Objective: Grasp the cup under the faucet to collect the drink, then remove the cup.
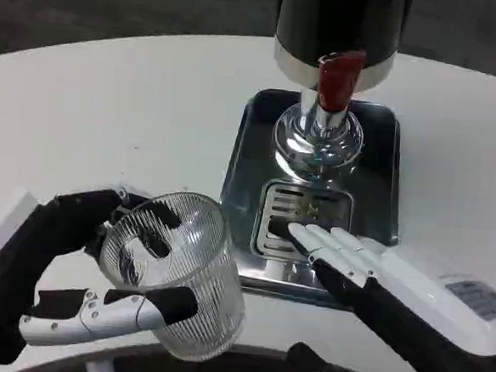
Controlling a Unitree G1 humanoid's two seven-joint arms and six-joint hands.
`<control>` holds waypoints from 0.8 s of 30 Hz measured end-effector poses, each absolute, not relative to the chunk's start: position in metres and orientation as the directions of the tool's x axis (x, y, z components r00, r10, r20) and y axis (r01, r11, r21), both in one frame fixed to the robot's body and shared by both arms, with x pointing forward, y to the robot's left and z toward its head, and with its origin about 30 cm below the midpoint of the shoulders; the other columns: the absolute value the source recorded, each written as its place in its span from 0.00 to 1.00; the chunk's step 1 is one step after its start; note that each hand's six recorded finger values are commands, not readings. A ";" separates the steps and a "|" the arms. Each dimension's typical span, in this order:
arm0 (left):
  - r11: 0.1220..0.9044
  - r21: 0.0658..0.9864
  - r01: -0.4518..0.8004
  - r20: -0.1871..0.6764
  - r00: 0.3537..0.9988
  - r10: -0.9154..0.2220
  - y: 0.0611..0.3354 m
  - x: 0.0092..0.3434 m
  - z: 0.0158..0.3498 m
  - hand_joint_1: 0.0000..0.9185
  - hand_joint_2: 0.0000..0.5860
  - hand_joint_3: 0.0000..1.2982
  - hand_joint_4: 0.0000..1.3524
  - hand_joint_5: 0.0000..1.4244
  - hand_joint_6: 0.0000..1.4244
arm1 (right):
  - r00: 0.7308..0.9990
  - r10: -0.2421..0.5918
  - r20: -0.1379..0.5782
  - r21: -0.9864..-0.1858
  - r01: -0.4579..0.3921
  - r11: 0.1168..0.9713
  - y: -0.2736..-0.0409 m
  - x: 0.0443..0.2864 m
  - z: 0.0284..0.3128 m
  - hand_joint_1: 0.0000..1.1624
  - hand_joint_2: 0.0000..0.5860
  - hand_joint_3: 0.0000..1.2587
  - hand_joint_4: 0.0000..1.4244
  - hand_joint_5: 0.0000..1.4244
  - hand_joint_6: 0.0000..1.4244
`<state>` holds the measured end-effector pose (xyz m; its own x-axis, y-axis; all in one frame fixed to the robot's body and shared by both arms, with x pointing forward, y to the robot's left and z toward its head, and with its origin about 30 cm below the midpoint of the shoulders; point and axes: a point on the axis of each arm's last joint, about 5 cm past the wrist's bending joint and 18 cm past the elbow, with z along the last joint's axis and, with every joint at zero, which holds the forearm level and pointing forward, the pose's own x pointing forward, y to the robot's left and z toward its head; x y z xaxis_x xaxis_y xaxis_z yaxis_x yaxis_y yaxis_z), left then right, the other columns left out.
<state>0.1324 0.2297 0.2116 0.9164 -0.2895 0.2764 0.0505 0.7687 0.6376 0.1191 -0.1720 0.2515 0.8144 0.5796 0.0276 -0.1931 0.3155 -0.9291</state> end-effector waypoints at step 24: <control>0.770 0.636 0.046 0.277 0.918 -0.284 0.231 0.132 0.212 0.73 0.00 0.56 0.59 0.61 0.54 | 0.816 0.578 0.028 -0.923 -0.201 0.329 -0.172 0.119 0.250 0.53 0.82 0.00 0.00 0.00 0.00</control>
